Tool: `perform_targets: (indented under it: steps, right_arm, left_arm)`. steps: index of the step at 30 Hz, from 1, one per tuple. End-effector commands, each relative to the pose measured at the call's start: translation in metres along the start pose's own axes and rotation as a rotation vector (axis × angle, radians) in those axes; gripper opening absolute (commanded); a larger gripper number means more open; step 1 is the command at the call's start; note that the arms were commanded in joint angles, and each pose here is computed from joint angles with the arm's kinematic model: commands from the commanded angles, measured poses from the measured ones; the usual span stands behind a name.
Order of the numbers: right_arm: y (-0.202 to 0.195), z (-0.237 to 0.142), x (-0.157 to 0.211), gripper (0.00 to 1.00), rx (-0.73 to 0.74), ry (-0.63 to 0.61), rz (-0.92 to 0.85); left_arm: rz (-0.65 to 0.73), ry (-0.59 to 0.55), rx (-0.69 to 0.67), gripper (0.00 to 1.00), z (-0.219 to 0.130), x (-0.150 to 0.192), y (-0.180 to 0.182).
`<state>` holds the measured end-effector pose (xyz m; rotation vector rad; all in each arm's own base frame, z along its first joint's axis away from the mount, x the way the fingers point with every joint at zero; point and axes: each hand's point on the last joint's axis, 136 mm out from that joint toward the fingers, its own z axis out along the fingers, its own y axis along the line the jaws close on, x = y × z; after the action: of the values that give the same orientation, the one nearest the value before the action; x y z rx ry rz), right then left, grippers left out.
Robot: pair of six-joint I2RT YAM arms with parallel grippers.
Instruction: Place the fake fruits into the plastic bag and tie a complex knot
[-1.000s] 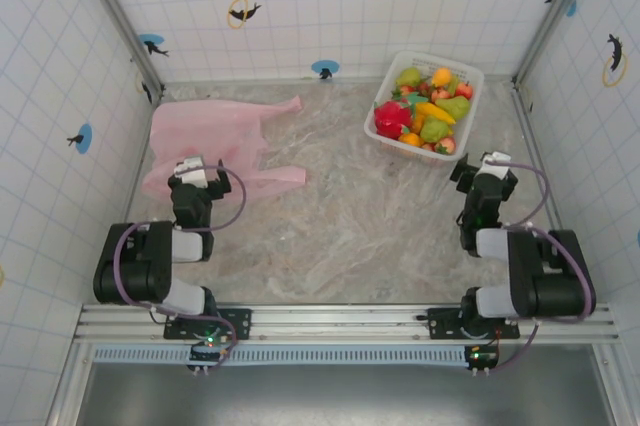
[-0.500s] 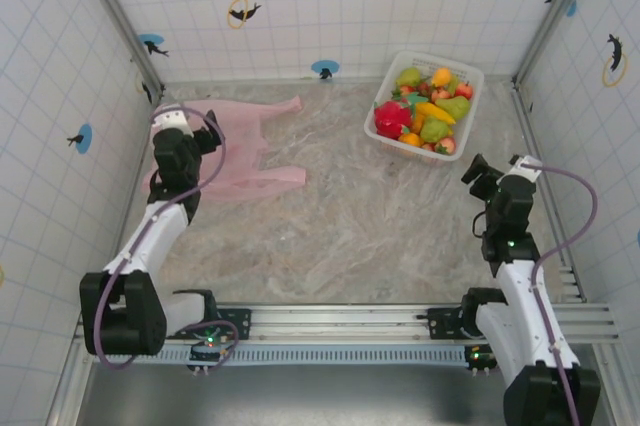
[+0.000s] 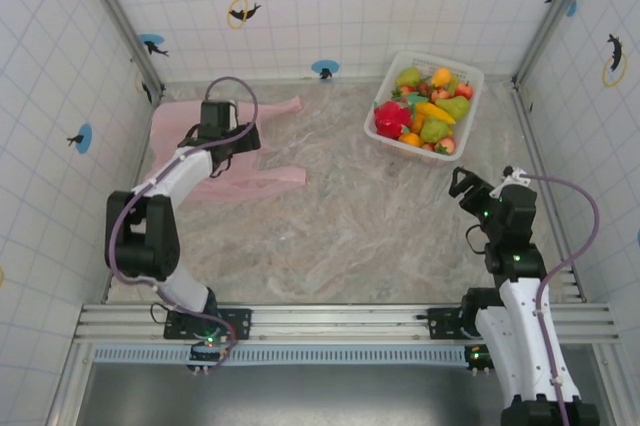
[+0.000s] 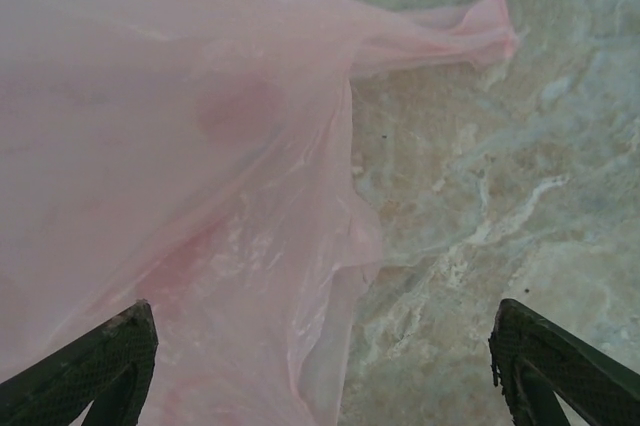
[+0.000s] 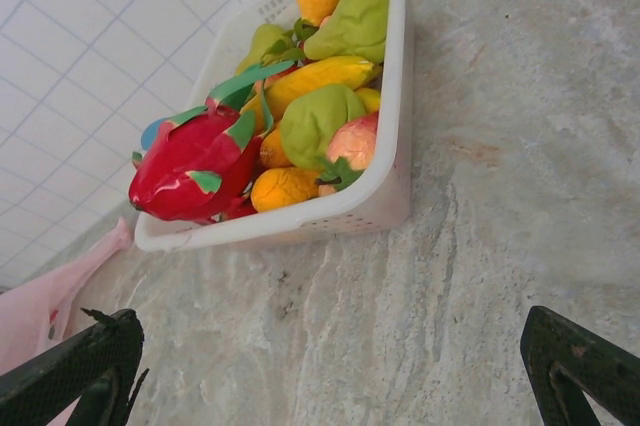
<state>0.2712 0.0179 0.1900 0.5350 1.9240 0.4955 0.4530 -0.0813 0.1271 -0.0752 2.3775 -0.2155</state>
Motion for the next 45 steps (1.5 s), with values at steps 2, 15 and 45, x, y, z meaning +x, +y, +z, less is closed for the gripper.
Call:
perform_targets:
  steps: [2, 15, 45]
  right_arm:
    - [0.009, -0.005, 0.002, 1.0, -0.029, 0.009, 0.023]
    - [0.009, -0.009, 0.0, 1.0, -0.009, -0.005, 0.033]
    - [0.012, -0.004, -0.002, 1.0, -0.006, 0.004, 0.026]
  left_arm:
    - [0.032, 0.098, -0.086, 0.87, 0.026, 0.009, 0.011]
    - [0.045, 0.182, -0.062, 0.75, 0.082, 0.013, 0.005]
    - [0.074, 0.206, -0.111, 0.07, 0.097, 0.024, 0.016]
